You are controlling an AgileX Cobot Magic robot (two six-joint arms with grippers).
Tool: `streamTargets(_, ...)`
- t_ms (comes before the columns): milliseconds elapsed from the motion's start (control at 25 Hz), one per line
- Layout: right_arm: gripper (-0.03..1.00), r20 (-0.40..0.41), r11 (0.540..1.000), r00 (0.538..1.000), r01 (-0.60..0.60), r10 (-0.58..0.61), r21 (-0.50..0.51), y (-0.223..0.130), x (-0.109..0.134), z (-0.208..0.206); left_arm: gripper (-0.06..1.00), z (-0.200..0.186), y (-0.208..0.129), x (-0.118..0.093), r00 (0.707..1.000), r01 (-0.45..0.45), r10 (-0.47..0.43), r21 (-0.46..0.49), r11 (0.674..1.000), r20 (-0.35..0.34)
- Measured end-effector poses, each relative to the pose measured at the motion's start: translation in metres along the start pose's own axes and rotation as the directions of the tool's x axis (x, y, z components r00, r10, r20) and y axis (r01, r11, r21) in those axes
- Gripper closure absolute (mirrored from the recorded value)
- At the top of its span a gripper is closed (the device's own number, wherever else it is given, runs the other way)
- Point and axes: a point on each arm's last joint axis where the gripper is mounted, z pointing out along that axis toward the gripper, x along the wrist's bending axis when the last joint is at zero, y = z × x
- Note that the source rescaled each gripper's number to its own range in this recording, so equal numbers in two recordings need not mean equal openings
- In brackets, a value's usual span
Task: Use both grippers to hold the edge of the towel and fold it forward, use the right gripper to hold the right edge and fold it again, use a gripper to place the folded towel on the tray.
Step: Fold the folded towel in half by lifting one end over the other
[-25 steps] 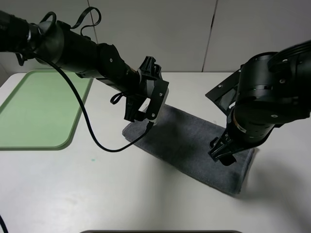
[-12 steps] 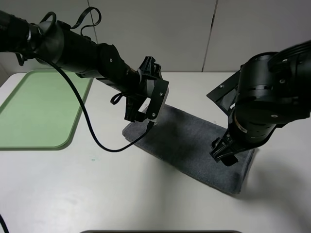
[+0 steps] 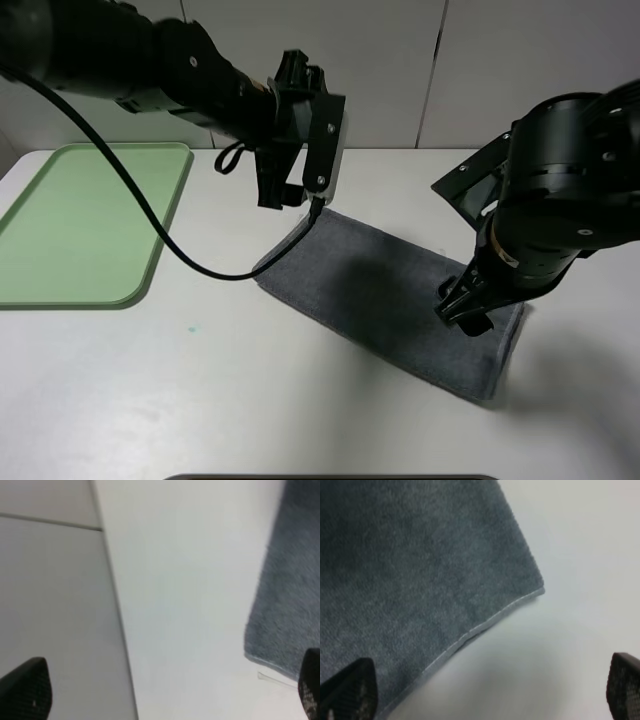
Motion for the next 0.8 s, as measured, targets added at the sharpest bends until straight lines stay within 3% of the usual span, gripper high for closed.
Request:
streamTargets(120, -0.03, -0.016, 0.999, 1.0, -0.026, 0.025, -0.041, -0.001, -0.006, -0.011, -0.06, -0.025, 0.007, 0.012, 0.996, 0.082, -0.083, -0.025, 0.996, -0.018)
streamTargets(520, -0.03, -0.154, 0.971, 0.975, -0.182, 0.158, -0.156, -0.016, -0.025, -0.053, -0.06, -0.096, 0.022, 0.019, 0.934, 0.346, -0.339, -0.048, 0.937, 0.114)
streamTargets(680, -0.03, -0.205, 0.956, 0.96, -0.231, 0.193, -0.182, -0.023, -0.03, -0.065, -0.06, -0.114, 0.018, 0.007, 0.876, 0.411, -0.419, 0.084, 0.908, 0.24)
streamTargets(800, -0.03, -0.237, 0.944, 0.948, -0.261, 0.212, -0.201, -0.027, -0.034, -0.073, -0.06, -0.121, 0.011, -0.006, 0.798, 0.457, -0.518, 0.252, 0.853, 0.307)
